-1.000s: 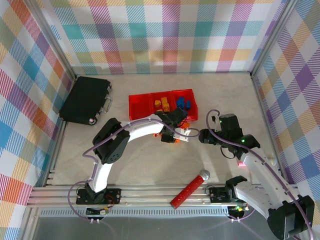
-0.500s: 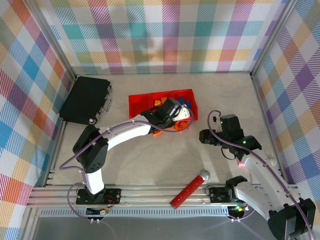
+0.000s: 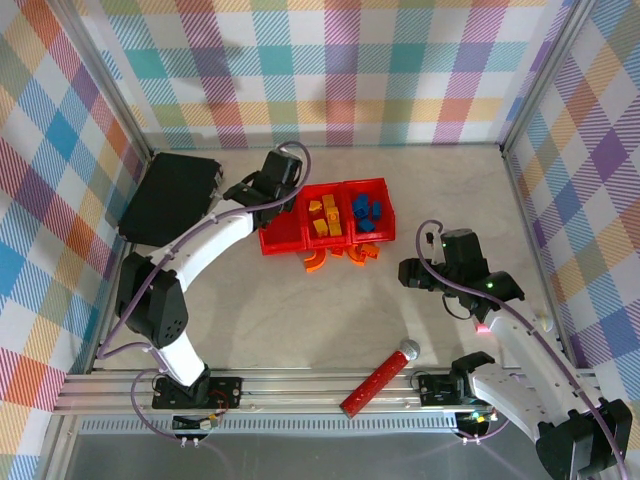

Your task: Sort the legos into containers by color

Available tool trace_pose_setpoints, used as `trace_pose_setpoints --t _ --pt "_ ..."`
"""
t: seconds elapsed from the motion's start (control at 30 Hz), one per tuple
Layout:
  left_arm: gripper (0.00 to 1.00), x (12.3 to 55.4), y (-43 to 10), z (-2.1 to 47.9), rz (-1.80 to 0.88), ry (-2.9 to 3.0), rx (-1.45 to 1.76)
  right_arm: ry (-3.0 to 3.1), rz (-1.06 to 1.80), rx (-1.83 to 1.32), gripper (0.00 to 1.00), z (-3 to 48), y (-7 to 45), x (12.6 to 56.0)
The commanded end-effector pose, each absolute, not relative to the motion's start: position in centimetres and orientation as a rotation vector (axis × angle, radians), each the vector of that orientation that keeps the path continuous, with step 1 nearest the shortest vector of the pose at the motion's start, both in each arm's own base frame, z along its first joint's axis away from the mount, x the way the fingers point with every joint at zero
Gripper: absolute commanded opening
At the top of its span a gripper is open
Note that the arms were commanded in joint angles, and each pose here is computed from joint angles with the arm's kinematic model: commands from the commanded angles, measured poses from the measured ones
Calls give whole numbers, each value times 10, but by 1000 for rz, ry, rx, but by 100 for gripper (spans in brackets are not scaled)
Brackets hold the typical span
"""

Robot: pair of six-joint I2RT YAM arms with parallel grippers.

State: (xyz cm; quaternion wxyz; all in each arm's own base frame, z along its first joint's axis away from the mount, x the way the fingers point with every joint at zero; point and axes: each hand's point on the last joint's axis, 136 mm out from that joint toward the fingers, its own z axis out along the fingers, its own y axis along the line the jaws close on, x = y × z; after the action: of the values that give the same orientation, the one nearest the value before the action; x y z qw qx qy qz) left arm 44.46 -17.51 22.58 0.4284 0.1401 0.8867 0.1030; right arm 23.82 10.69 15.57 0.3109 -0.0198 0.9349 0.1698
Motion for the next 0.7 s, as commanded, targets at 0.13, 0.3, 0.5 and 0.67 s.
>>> trace_pose_setpoints --t 0.13,0.3,0.5,0.67 --pt "27 446 -151 196 213 2475 45 2442 498 -43 73 172 113 243" --pt "27 453 -138 178 179 2568 -57 2446 497 -45 73 171 112 239" --pt "26 456 -144 157 120 2680 -22 2453 497 -42 73 169 112 240" --pt "25 449 -150 144 70 2721 -1 2459 507 -43 73 168 114 242"
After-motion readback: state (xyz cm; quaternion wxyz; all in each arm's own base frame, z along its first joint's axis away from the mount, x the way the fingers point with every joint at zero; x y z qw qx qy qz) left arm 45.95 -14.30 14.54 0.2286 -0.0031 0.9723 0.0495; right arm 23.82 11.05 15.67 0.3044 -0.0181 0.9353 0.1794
